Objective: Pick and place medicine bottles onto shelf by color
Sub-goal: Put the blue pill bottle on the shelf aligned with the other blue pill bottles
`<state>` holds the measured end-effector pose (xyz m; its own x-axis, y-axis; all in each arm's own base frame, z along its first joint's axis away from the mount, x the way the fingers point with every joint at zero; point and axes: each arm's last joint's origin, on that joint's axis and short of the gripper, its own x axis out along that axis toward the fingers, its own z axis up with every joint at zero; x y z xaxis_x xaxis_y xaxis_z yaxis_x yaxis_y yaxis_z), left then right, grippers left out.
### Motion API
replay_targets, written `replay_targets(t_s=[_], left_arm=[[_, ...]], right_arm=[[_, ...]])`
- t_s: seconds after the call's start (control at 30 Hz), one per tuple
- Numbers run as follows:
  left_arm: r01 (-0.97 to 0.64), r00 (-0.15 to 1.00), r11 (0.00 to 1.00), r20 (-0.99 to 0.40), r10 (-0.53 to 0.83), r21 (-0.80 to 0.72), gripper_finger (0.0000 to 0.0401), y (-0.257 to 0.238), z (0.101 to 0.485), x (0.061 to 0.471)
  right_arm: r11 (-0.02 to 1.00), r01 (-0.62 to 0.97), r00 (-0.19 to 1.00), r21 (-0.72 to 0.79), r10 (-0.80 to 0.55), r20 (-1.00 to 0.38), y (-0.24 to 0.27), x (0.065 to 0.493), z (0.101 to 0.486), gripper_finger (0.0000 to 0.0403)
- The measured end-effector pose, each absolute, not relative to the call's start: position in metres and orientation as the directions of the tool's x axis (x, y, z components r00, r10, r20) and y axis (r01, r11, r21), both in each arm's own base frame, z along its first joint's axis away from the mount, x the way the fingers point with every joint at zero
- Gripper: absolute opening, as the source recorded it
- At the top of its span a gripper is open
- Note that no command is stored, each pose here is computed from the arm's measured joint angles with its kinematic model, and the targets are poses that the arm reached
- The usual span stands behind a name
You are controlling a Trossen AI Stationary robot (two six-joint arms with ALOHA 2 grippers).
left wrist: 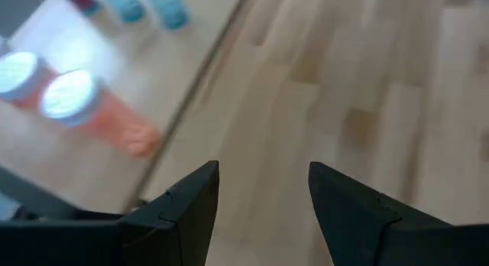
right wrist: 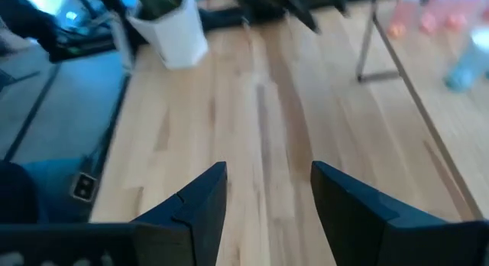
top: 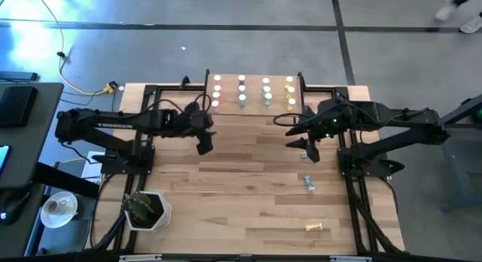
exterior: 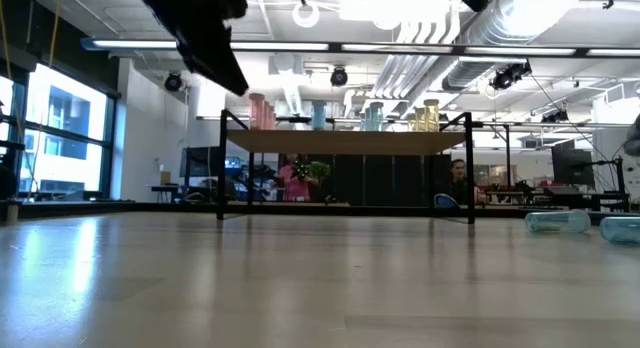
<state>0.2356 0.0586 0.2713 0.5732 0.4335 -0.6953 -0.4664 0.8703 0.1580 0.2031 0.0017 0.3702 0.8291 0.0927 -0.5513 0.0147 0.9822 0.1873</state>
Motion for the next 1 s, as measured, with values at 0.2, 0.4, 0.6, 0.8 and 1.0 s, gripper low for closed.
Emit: replay_targets(t_s=[0.2, 0.4, 0.6, 0.8, 1.0], left_arm=[[-0.417, 0.640, 0.905, -0.680, 0.358, 0.085, 0.0193, 0.028, 0.275, 0.240], [-0.377, 0.682, 0.926, -0.667, 0.299, 0.029, 0.0193, 0.003, 0.276, 0.243], [-0.347, 0.706, 0.938, -0.660, 0.255, -0.010, 0.0193, -0.013, 0.277, 0.243], [-0.318, 0.718, 0.948, -0.656, 0.232, -0.013, 0.0193, -0.021, 0.277, 0.243], [-0.315, 0.719, 0.949, -0.656, 0.230, -0.012, 0.0193, -0.022, 0.277, 0.243]], right_arm=[[0.973, 0.151, 0.756, 0.173, -0.001, -0.654, -0.001, 0.201, 0.348, 0.0181], [0.945, 0.239, 0.686, 0.225, 0.000, -0.727, 0.000, 0.200, 0.318, 0.0181], [0.889, 0.349, 0.602, 0.298, 0.031, -0.798, 0.010, 0.197, 0.284, 0.0181], [0.813, 0.476, 0.551, 0.336, 0.022, -0.834, 0.029, 0.191, 0.264, 0.0181], [0.729, 0.583, 0.508, 0.360, 0.018, -0.861, 0.050, 0.181, 0.247, 0.0181]])
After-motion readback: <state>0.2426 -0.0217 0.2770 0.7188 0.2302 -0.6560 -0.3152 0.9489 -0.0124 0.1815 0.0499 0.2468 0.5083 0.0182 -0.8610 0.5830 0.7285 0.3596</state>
